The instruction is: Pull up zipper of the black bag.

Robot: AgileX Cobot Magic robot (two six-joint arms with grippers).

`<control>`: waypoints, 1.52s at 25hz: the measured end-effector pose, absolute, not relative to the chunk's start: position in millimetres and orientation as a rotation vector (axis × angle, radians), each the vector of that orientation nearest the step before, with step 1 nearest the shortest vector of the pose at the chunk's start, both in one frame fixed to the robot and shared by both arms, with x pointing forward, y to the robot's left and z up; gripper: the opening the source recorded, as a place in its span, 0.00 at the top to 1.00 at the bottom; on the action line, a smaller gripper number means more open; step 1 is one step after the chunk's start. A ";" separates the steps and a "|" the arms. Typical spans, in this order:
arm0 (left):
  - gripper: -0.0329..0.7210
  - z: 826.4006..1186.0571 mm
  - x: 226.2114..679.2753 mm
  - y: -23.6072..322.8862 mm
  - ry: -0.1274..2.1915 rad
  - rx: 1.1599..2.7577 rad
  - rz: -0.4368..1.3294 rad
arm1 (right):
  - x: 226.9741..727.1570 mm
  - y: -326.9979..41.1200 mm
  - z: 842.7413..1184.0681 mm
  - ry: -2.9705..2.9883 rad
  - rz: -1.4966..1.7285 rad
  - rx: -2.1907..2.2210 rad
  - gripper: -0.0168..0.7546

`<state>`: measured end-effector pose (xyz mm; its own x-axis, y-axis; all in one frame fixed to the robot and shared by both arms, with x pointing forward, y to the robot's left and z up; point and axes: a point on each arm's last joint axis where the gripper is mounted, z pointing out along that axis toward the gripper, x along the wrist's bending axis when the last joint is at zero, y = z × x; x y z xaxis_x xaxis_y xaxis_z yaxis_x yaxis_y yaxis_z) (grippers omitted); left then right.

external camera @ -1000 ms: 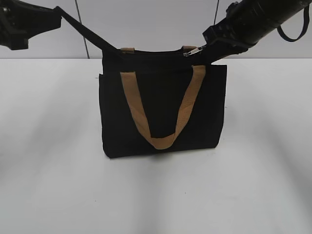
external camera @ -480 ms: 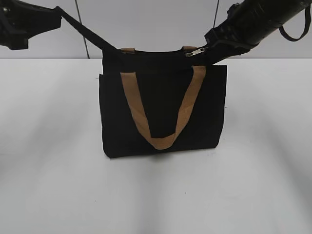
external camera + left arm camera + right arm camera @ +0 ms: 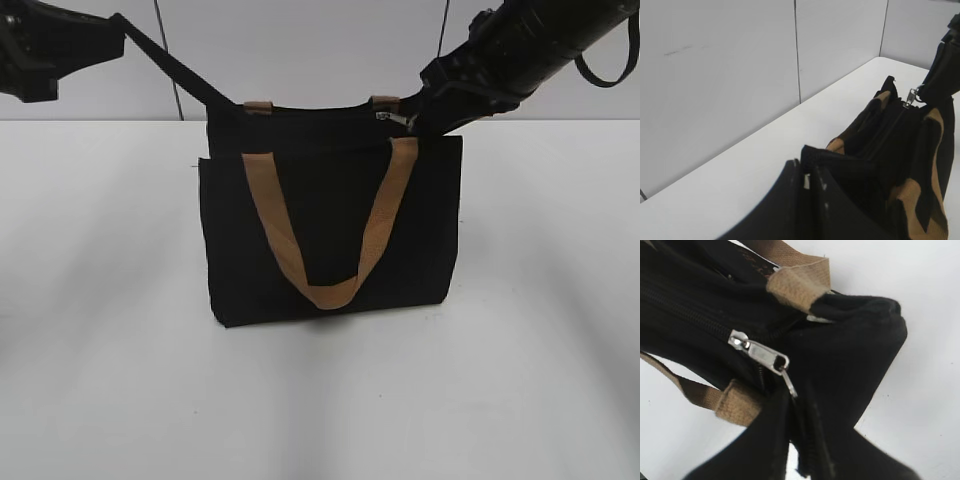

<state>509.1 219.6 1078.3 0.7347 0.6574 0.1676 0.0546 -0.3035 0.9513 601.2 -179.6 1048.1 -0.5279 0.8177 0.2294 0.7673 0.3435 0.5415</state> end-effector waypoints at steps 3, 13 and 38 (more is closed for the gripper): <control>0.93 1077.9 509.8 220.4 0.567 1.803 0.670 | 600.2 -179.7 1047.6 2.511 0.932 1.507 0.67; 0.52 1073.4 520.1 236.1 0.748 1.833 0.822 | 600.9 -176.0 1080.1 2.569 0.955 1.462 0.29; 0.28 1028.9 506.4 272.5 2.012 1.868 0.284 | 605.4 -231.6 1104.1 2.398 0.568 1.751 0.31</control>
